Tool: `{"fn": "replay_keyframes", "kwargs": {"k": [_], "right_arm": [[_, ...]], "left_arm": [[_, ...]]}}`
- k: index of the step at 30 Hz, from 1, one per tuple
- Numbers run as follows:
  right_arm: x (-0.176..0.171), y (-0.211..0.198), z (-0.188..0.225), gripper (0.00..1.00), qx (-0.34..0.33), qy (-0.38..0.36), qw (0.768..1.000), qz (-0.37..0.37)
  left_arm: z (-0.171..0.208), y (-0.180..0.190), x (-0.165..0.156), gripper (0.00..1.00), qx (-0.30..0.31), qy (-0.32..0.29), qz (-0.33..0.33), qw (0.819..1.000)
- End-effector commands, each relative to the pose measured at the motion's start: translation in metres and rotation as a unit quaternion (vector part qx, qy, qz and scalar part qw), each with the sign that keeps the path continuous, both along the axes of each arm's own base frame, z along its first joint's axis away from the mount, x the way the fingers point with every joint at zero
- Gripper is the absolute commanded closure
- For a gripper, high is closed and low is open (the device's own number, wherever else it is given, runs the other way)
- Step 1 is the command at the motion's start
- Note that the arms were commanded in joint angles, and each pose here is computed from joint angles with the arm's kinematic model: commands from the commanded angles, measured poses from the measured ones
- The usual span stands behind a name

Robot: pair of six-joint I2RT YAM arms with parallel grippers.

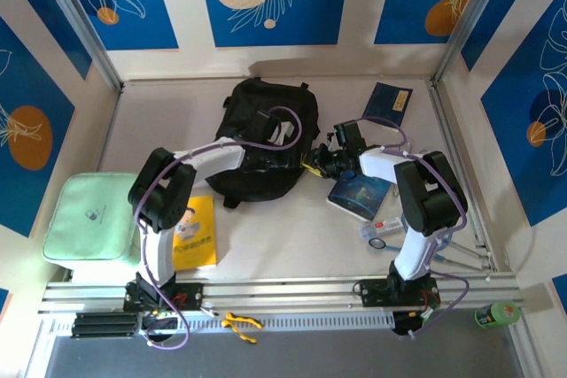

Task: Pack the student bag
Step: Unzip the student bag at the top-center of the table.

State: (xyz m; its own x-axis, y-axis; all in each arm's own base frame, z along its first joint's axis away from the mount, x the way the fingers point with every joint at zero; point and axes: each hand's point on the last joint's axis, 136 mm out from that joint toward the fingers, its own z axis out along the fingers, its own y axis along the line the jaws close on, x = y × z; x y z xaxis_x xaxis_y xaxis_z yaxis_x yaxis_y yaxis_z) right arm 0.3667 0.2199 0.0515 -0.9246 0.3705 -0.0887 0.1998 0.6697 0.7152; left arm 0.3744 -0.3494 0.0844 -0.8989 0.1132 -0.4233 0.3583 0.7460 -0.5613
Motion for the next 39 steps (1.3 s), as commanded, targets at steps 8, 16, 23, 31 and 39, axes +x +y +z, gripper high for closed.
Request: {"fn": "replay_keyframes", "kwargs": {"k": [8, 16, 23, 31, 39], "right_arm": [[-0.007, -0.003, -0.011, 0.68, 0.002, 0.027, 1.000, -0.004], [-0.005, -0.002, -0.010, 0.68, 0.003, 0.027, 1.000, -0.004], [-0.003, -0.002, -0.011, 0.68, 0.004, 0.031, 0.999, -0.008], [-0.002, -0.001, -0.012, 0.68, 0.004, 0.035, 0.999, -0.011], [-0.001, -0.001, -0.011, 0.68, 0.003, 0.035, 0.999, -0.012]], "left_arm": [[-0.003, 0.024, 0.003, 0.71, 0.001, -0.020, -0.020, 1.000], [-0.011, 0.019, -0.011, 0.66, -0.015, -0.004, -0.057, 0.998], [-0.015, 0.010, -0.022, 0.64, -0.041, 0.018, -0.081, 0.996], [-0.018, 0.006, -0.027, 0.65, -0.046, 0.032, -0.096, 0.994], [-0.025, 0.008, -0.027, 0.57, -0.021, 0.027, -0.101, 0.994]]}}
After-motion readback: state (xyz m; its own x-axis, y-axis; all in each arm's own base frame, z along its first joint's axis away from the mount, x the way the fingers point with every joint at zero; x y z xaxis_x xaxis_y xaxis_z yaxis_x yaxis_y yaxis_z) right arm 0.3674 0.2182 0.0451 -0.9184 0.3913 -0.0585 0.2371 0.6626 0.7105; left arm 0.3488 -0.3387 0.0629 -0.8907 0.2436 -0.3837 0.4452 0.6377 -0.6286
